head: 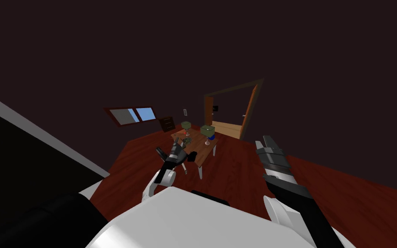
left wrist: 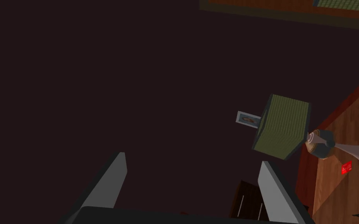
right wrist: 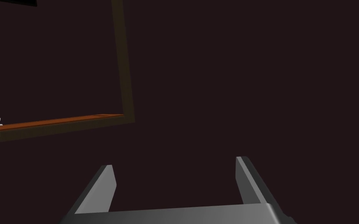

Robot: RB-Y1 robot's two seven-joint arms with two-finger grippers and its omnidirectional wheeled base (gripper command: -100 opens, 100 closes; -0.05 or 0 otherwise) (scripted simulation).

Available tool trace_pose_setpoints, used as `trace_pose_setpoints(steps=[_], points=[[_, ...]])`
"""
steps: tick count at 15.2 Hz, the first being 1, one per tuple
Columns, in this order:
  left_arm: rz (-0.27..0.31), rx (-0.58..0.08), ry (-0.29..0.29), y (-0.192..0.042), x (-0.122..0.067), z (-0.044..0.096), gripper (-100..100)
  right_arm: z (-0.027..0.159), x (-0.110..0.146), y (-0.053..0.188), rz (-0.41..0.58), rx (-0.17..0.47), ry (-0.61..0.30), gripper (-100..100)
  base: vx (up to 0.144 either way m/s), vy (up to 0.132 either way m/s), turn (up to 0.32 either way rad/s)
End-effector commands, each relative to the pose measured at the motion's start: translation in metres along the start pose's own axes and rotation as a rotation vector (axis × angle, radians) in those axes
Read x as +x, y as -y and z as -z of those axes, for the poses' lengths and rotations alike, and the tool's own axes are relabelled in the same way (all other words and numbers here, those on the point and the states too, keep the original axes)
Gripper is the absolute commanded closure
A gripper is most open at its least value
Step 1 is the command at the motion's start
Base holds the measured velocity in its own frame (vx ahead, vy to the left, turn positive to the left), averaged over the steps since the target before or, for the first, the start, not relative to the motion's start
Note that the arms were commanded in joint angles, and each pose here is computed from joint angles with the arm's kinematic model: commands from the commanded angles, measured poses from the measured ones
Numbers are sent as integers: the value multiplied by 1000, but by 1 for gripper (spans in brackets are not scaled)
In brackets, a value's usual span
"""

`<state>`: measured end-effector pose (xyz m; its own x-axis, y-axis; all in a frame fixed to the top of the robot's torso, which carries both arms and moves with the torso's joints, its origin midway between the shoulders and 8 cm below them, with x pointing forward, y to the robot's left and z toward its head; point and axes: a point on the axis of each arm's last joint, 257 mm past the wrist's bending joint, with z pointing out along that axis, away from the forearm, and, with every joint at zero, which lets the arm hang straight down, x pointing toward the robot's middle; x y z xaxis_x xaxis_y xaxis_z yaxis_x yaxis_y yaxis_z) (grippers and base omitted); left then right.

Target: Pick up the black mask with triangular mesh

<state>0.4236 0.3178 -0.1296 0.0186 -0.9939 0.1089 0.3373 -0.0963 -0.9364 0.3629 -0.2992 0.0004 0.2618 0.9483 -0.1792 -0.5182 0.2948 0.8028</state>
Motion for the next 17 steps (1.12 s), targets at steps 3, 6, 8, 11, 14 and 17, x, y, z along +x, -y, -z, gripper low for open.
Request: trace_pose_setpoints(steps=[3,6,8,11,14,17], points=[[18,-86,14,-37,-5,-2,-100,0,0,0,0,0,0,0,8,0,-17],[27,-153,29,-66,-11,1,-100,0,0,0,0,0,0,0,10,1,-26],[38,-208,40,-88,-15,3,-100,0,0,0,0,0,0,0,15,3,-27],[48,-264,52,-111,-19,6,-100,0,0,0,0,0,0,0,15,5,-21],[70,-354,68,-146,-22,9,-100,0,0,0,0,0,0,0,14,5,-24],[78,-432,90,-177,-29,20,-100,0,0,0,0,0,0,0,21,13,-27]])
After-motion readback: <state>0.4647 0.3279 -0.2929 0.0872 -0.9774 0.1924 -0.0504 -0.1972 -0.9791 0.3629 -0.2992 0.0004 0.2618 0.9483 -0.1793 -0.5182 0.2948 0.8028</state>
